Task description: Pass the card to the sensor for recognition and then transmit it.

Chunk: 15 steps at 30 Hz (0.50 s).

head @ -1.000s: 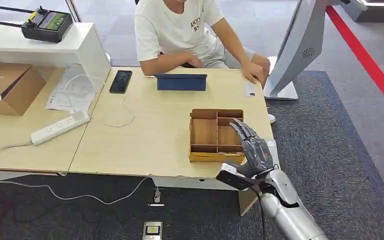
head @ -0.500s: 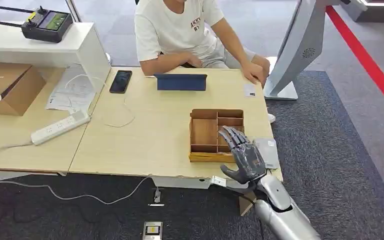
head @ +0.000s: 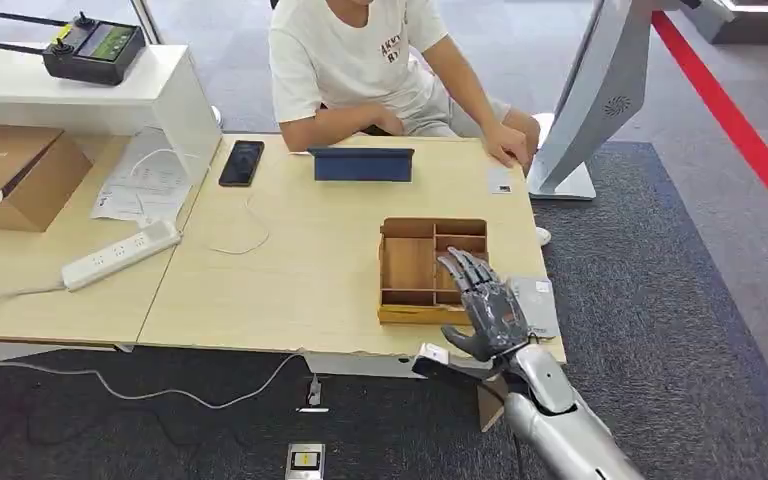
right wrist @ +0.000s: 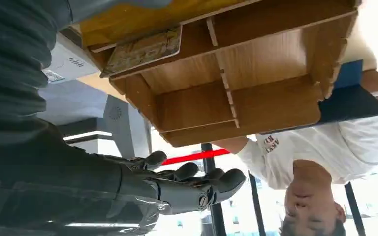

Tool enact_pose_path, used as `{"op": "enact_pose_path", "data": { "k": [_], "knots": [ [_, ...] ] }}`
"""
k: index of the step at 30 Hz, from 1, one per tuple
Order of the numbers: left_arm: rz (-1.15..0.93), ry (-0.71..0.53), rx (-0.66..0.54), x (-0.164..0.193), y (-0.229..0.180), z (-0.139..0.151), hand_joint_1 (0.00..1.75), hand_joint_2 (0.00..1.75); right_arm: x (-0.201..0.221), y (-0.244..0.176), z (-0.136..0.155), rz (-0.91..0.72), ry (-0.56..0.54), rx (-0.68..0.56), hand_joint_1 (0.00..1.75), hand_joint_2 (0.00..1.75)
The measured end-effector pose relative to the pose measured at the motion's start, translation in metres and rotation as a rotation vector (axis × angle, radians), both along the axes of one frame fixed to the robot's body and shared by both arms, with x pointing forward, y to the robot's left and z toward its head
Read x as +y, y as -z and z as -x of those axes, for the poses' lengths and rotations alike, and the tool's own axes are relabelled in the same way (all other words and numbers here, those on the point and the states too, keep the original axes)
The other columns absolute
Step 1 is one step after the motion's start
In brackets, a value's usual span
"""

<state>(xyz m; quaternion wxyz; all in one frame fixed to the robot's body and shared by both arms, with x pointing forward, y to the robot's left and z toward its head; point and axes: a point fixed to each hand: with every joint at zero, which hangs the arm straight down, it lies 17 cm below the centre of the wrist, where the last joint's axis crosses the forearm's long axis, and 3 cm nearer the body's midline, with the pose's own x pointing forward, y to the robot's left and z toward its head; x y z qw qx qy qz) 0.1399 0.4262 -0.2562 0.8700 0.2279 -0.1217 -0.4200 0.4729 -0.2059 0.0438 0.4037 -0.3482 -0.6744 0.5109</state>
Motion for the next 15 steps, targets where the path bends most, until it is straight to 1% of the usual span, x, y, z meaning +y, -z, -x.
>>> {"op": "enact_pose_path", "data": {
  "k": [15],
  "knots": [
    [0.003,0.007,-0.005,0.000,0.000,-0.001,0.00,0.00,-0.022,0.032,-0.001,0.035,0.064,0.065,0.00,1.75]
  ]
}}
